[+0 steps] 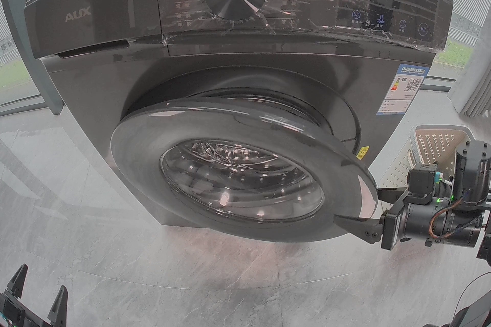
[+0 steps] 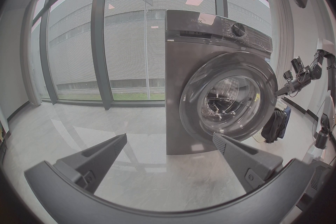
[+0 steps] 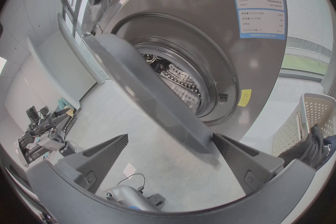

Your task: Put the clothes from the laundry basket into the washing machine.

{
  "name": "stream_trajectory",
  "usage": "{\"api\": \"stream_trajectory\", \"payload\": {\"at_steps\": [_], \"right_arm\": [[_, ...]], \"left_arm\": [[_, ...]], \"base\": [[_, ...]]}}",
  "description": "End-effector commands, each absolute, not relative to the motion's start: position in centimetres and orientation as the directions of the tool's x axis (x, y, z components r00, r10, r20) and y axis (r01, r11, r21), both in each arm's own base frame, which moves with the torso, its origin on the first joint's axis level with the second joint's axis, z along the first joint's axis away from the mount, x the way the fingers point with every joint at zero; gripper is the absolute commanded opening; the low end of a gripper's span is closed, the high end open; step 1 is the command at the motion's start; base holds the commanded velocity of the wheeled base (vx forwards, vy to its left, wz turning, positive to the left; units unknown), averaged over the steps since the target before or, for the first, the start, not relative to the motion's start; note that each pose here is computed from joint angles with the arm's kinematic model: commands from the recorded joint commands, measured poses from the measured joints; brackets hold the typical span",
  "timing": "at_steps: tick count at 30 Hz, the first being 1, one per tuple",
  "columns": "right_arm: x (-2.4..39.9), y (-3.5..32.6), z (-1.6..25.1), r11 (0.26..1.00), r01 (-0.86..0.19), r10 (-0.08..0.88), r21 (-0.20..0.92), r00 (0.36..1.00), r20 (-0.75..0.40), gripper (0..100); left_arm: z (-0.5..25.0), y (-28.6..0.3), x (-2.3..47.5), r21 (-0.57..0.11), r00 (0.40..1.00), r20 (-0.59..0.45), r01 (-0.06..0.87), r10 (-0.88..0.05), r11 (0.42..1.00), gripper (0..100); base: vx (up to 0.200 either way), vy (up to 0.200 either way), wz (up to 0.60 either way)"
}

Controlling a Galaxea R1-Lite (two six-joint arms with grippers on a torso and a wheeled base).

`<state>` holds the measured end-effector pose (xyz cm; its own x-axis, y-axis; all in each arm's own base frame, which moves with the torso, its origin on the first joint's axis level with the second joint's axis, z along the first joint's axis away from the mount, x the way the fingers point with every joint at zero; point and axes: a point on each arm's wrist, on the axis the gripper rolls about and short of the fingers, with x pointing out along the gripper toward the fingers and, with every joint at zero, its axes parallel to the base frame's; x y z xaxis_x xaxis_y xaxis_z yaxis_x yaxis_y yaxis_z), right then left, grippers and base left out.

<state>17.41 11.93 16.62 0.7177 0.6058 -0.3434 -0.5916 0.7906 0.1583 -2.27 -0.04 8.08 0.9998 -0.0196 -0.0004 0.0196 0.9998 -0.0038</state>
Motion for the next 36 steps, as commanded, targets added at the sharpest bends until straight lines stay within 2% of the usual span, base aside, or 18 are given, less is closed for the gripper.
{"api": "stream_trajectory", "payload": {"at_steps": [1, 7, 14, 23, 27, 35, 36], "right_arm": [[16.1, 11.1, 16.8, 0.785, -0.600, 0.613, 0.152, 0.720, -0.325, 100], [16.4, 11.2, 17.1, 0.788, -0.599, 0.611, 0.147, 0.726, -0.315, 100], [17.7, 12.5, 16.5, 0.776, -0.612, 0.623, 0.151, 0.708, -0.333, 100], [15.6, 12.4, 15.3, 0.720, -0.672, 0.681, 0.171, 0.639, -0.357, 100], [15.2, 12.0, 15.7, 0.718, -0.675, 0.686, 0.170, 0.645, -0.336, 100], [13.5, 9.9, 16.9, 0.739, -0.656, 0.671, 0.154, 0.695, -0.259, 100], [13.1, 9.0, 17.0, 0.758, -0.634, 0.650, 0.151, 0.719, -0.245, 100]], "left_arm": [[7.5, 0.0, -2.3, -0.005, 1.000, 0.000, 0.020, -0.020, 1.000, 100], [7.5, 0.0, -2.3, -0.005, 1.000, 0.000, 0.020, -0.020, 1.000, 100], [7.5, 0.0, -2.3, -0.005, 1.000, 0.000, 0.021, -0.021, 1.000, 100], [7.6, 0.0, -2.3, -0.005, 1.000, 0.002, 0.021, -0.021, 1.000, 100], [7.5, 0.0, -2.3, -0.005, 1.000, 0.000, 0.021, -0.021, 1.000, 100], [7.5, 0.0, -2.3, -0.005, 1.000, 0.000, 0.021, -0.021, 1.000, 100], [7.5, 0.0, -2.3, -0.005, 1.000, 0.000, 0.021, -0.021, 1.000, 100]], "base": [[0.000, 0.000, 0.00], [0.000, 0.000, 0.00], [-0.171, 0.000, 0.00], [0.000, 0.000, 0.00], [0.000, 0.000, 0.00], [0.000, 0.000, 0.00], [0.000, 0.000, 0.00]]}}
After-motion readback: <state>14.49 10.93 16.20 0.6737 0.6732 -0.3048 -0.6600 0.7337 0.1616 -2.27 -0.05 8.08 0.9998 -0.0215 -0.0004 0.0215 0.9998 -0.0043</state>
